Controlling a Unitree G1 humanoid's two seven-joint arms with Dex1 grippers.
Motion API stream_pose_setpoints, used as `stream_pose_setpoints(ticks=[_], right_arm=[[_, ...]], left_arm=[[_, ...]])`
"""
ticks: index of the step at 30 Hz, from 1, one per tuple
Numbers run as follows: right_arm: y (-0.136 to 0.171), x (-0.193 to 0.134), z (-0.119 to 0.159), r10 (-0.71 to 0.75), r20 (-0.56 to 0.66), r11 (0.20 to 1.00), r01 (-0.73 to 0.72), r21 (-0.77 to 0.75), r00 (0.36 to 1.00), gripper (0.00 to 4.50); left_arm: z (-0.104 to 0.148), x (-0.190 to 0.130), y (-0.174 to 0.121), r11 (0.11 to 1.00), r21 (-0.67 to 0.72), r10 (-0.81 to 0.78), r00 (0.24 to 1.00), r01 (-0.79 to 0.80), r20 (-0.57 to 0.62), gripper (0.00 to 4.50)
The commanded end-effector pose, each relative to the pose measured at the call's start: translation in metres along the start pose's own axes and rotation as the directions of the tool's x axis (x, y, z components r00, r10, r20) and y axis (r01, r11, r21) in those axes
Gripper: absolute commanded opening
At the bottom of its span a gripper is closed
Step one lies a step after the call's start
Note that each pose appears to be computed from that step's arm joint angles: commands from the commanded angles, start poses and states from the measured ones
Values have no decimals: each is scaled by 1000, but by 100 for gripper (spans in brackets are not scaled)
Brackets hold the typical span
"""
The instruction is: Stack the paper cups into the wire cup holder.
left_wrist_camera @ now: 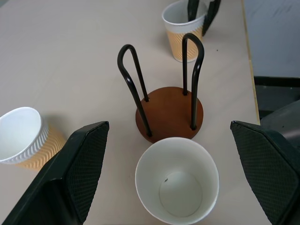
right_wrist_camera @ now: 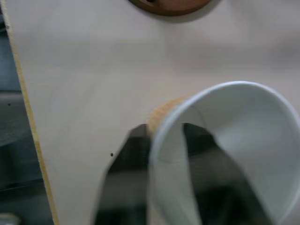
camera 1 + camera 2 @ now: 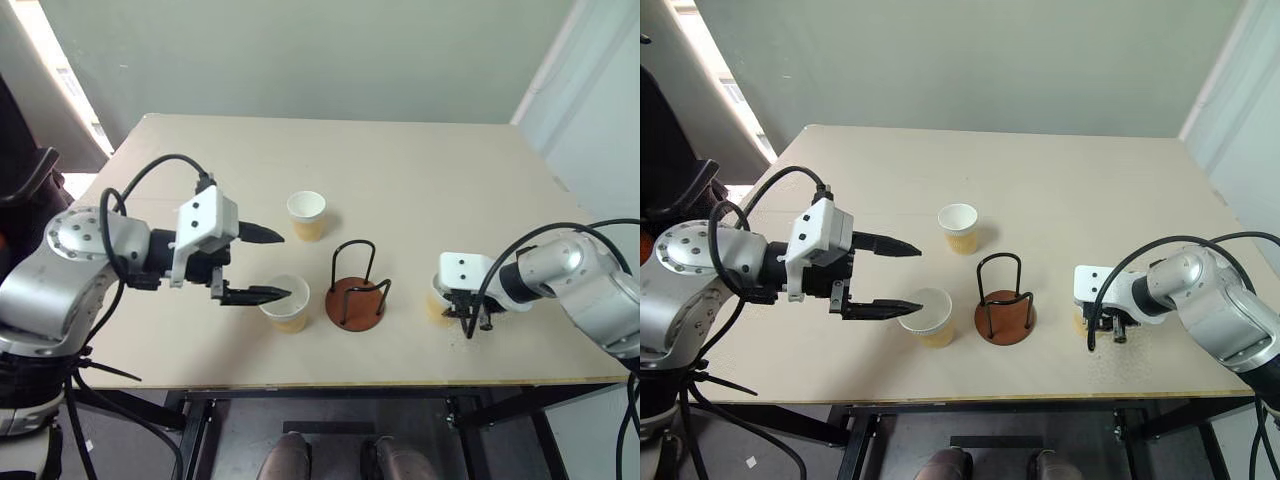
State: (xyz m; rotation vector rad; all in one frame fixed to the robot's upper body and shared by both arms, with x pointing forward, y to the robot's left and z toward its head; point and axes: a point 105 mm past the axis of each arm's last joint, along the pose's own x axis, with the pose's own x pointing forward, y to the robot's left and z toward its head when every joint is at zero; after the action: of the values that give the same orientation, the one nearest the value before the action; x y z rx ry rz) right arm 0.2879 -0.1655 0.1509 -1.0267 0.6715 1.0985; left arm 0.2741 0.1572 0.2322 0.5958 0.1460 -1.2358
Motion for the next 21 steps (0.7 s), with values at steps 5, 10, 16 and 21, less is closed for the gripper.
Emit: stream_pose_setpoints(ticks=[5, 10, 16, 21], right_arm=[[-23, -77, 30, -68, 161, 995, 79, -65, 985, 4], [-48, -144, 89, -121, 415, 959, 215, -187, 902, 4], [-35, -110, 136, 49, 484, 927, 141, -349, 874, 4], [-34, -83, 129, 73, 406, 914, 102, -393, 911, 4]], left_arm=[[3, -14, 10, 997, 29, 67, 998, -66, -7, 448], [-6, -19, 20, 994, 22, 106, 994, -106, -29, 448], [-9, -16, 22, 994, 28, 109, 993, -107, -39, 448], [-13, -23, 23, 990, 26, 139, 988, -138, -70, 448]])
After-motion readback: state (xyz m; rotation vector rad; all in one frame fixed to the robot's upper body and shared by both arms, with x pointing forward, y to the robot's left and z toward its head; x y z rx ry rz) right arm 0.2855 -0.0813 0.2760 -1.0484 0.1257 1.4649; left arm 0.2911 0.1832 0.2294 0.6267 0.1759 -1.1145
